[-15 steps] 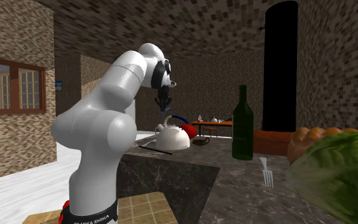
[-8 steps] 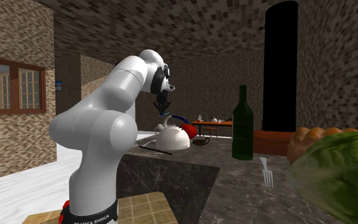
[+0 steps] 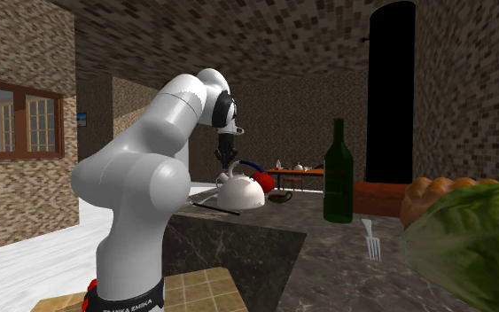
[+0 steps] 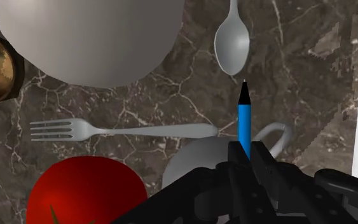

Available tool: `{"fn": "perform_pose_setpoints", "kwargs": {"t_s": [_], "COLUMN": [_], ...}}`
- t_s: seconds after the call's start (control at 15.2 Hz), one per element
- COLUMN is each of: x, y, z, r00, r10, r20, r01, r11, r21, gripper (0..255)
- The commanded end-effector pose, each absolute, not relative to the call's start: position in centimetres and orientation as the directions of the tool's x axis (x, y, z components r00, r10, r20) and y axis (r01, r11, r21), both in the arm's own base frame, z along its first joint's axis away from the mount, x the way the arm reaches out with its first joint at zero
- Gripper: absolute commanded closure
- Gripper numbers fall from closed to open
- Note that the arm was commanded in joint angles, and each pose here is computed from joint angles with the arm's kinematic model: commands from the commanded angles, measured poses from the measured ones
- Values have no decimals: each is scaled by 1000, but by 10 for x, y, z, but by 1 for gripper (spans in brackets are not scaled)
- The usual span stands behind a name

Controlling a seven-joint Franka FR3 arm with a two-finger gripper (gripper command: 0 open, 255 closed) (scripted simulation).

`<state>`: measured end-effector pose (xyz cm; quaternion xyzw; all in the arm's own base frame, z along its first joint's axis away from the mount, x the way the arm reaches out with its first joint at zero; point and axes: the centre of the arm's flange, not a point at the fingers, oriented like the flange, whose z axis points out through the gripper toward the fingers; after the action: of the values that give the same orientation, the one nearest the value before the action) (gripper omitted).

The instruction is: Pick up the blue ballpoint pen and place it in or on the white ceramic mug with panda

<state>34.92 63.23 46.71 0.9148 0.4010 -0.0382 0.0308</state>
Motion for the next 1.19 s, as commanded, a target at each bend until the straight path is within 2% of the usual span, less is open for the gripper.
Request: {"fn": "perform_pose_setpoints", "kwargs": {"t_s": [0.0,0.59,0.66,0.99,1.12], "x": [349,349,349,349,350], "y": [631,631,631,631,633], "z": [456,446,446,446,472], "r00": [675,675,675,675,675], "r10": [731,731,731,731,731], "r20": [-94,-94,-94,-94,-94], "r01": [736,736,736,736,736], "r11": [-677,-677,-677,-677,-677], "r21": [25,25,25,25,25], "gripper": [255,255,0,0,0]}}
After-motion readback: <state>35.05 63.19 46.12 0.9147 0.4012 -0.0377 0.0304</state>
